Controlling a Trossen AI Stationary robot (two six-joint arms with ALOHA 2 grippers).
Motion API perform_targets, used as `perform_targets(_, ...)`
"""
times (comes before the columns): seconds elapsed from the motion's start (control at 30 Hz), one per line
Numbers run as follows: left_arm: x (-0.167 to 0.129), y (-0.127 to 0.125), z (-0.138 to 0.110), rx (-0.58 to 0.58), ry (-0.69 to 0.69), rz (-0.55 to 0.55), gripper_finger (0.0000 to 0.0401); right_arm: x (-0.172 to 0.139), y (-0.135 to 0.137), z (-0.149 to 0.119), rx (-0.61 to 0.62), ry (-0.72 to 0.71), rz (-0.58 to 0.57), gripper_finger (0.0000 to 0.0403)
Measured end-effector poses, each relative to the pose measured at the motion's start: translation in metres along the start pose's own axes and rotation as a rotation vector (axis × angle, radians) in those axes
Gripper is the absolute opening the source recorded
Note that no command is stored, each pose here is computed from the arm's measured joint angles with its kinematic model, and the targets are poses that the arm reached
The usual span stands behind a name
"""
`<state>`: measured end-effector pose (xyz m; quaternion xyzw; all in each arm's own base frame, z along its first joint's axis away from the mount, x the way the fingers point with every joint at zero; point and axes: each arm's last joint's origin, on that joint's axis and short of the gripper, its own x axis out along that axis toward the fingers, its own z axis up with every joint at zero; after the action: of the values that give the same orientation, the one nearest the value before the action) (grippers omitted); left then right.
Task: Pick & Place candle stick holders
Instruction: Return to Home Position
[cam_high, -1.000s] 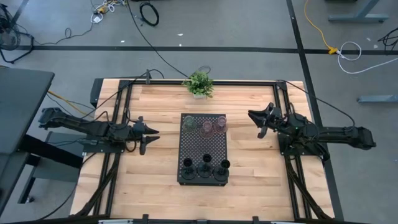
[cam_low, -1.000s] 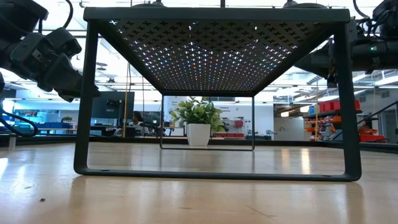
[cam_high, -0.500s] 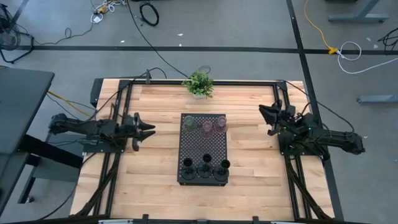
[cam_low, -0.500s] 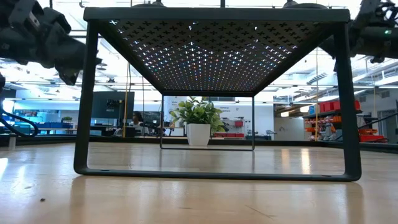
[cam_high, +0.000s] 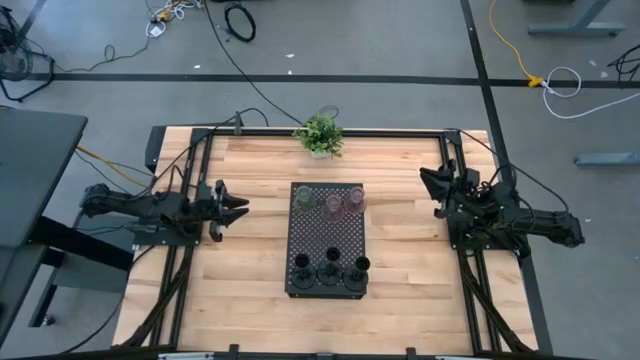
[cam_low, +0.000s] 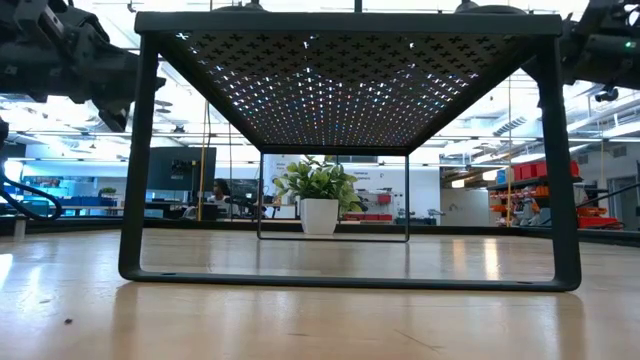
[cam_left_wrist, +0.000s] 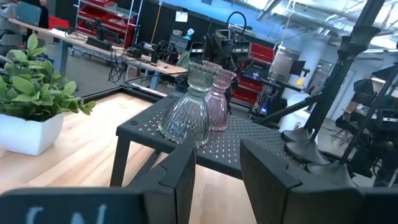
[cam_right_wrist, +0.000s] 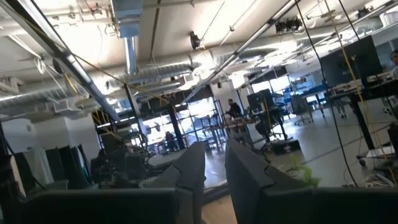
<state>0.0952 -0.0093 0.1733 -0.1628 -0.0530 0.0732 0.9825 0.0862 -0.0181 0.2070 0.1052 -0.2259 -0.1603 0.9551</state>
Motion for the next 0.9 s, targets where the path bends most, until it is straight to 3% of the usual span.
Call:
perform_targets(0.23, 0.0, 0.0, 0.001, -0.004, -0.01, -0.001, 0.0128, 0.0, 0.0, -0.001, -0.004, 0.005, -0.001, 0.0063)
perform_targets(0.5, 0.0, 0.0, 0.001, -0.006, -0.015, -0.003, 0.0128, -0.001, 0.001, -0.014, -0.271, 0.149, 0.133, 0.0063)
perform_targets(0.9, 0.0, 0.0, 0.001, -0.006, -0.014, -0.002, 0.0128, -0.003, 0.0, -0.022, -0.289, 0.235, 0.142, 0.0063)
